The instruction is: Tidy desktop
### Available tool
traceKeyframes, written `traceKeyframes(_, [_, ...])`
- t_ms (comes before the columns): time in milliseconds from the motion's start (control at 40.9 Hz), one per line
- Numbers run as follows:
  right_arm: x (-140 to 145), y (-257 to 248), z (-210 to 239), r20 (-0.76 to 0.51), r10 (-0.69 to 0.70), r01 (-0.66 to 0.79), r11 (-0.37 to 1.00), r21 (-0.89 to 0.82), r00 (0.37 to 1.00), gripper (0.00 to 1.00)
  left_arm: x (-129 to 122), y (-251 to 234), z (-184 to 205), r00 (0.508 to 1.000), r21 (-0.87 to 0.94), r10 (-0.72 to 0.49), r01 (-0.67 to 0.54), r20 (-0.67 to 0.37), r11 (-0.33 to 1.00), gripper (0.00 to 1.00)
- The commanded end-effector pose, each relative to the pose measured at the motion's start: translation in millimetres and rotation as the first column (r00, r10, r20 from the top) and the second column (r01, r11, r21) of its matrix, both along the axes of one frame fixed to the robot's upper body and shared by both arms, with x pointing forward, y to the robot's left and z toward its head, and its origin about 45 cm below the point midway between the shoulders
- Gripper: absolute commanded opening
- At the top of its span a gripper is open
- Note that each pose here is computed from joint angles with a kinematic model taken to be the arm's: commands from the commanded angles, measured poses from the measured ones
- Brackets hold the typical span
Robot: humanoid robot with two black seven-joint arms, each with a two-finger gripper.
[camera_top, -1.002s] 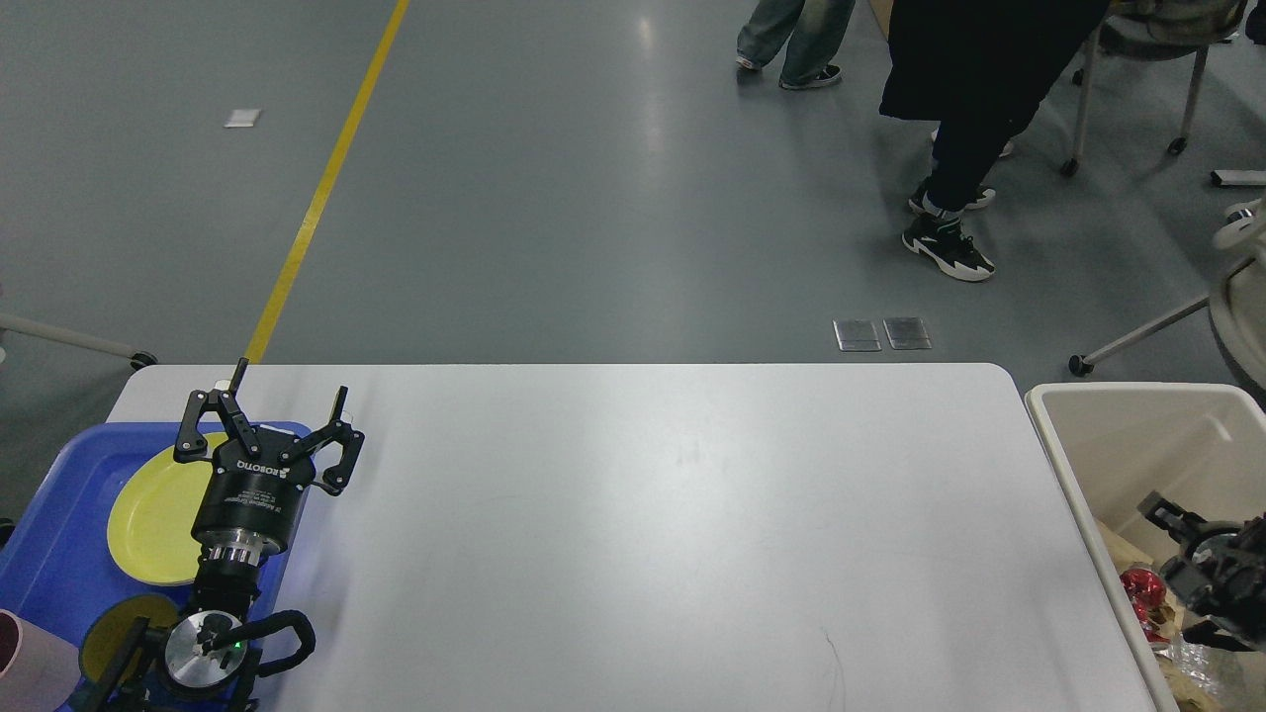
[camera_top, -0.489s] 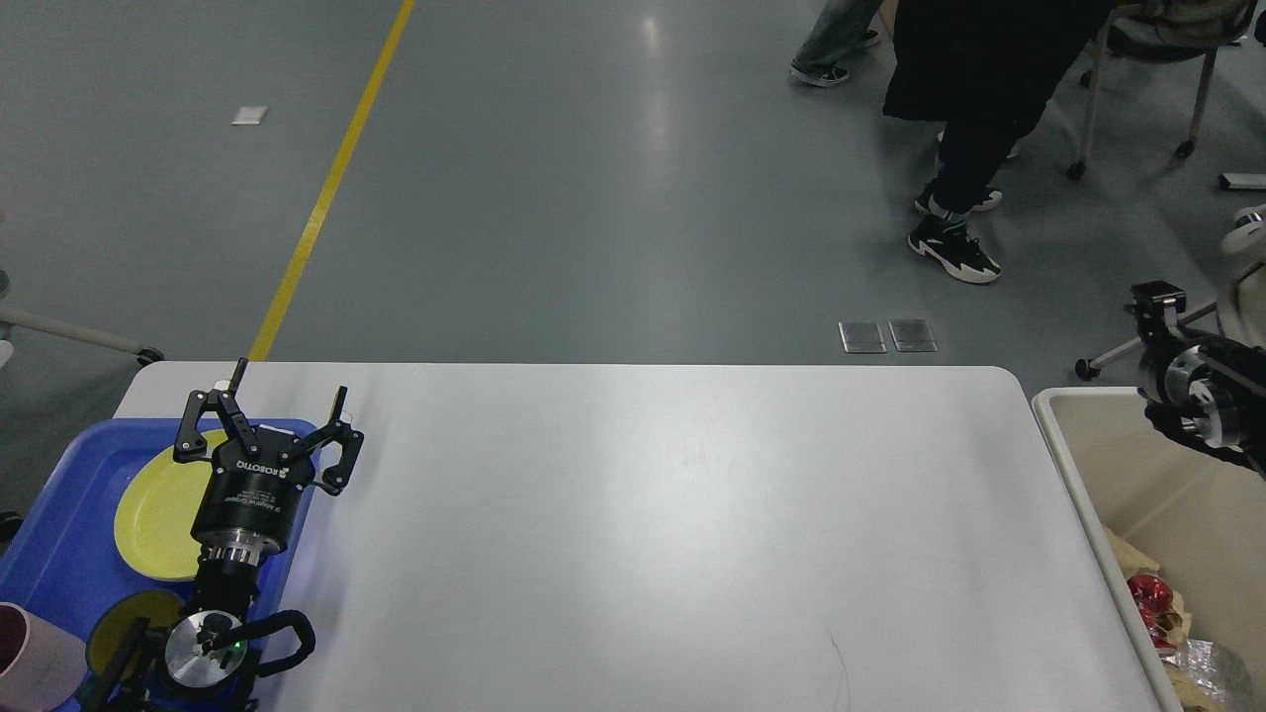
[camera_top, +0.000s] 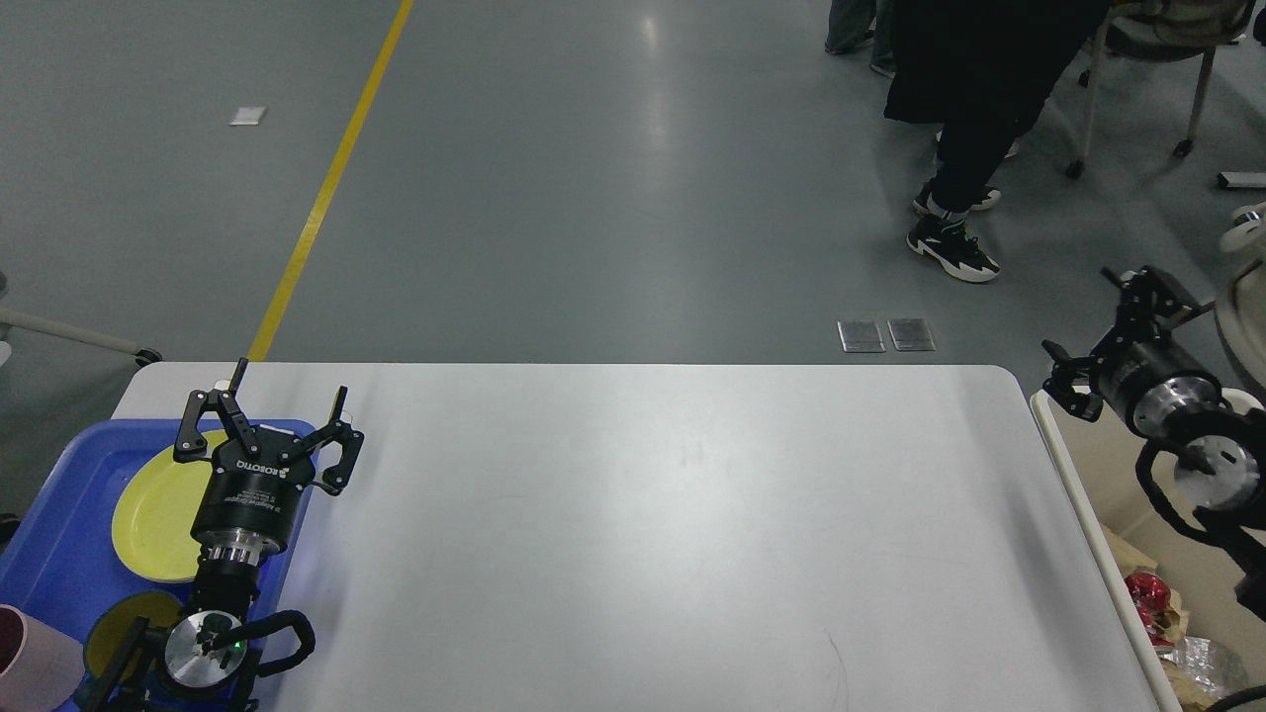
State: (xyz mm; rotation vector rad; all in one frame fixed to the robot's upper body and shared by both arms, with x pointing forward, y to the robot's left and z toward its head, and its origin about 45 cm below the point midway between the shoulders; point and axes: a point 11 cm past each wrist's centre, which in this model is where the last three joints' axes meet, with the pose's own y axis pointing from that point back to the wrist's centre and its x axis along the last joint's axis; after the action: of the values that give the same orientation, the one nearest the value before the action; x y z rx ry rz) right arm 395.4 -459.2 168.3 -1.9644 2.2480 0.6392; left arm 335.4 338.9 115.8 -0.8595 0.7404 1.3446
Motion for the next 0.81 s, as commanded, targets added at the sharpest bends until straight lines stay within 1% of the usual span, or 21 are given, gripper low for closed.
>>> traceKeyframes(0, [-23.8, 7.8, -13.9, 0.175, 0.000, -0.029, 0.987, 0.158, 0.985, 1.00, -0.1, 0.0, -0.1, 1.000, 0.000, 0.000, 0.000, 0.000, 1.000, 0.96])
traceKeyframes(49, [-35.0, 5.8, -19.4, 0.214, -0.010, -0.035, 0.978, 0.204, 0.977, 1.00, -0.1, 0.0, -0.1, 1.000, 0.000, 0.000, 0.000, 0.000, 1.000, 0.96])
traceKeyframes(147, [-48.1, 14.7, -38.3, 0.202, -0.017, -0.029, 0.975, 0.222, 0.979, 1.00, -0.1, 0.0, -0.1, 1.000, 0.000, 0.000, 0.000, 0.000, 1.000, 0.96])
traceKeyframes(220, [-47.5, 30.1, -46.1, 0.204, -0.001, -0.043, 0.977, 0.210, 0.979, 1.00, -0.1, 0.0, -0.1, 1.000, 0.000, 0.000, 0.000, 0.000, 1.000, 0.96])
traceKeyframes(269, [-50.5, 34.4, -52.4, 0.198, -0.011, -0.024, 0.985, 0.171, 0.980, 1.00, -0.1, 0.0, -0.1, 1.000, 0.000, 0.000, 0.000, 0.000, 1.000, 0.96])
traceKeyframes(318, [-52.1, 31.7, -50.4, 0.213, -0.023, -0.009, 0.989, 0.151, 0.977, 1.00, -0.1, 0.0, -0.1, 1.000, 0.000, 0.000, 0.000, 0.000, 1.000, 0.96])
traceKeyframes(440, [-49.3, 40.8, -40.0, 0.258, -0.001, -0.038, 0.988, 0.148, 0.966, 1.00, -0.1, 0.0, -0.1, 1.000, 0.000, 0.000, 0.000, 0.000, 1.000, 0.96])
traceKeyframes(782, [-53.5, 42.0, -49.6, 0.232, -0.008, -0.028, 0.988, 0.151, 0.973, 1.00, -0.1, 0.0, -0.1, 1.000, 0.000, 0.000, 0.000, 0.000, 1.000, 0.96])
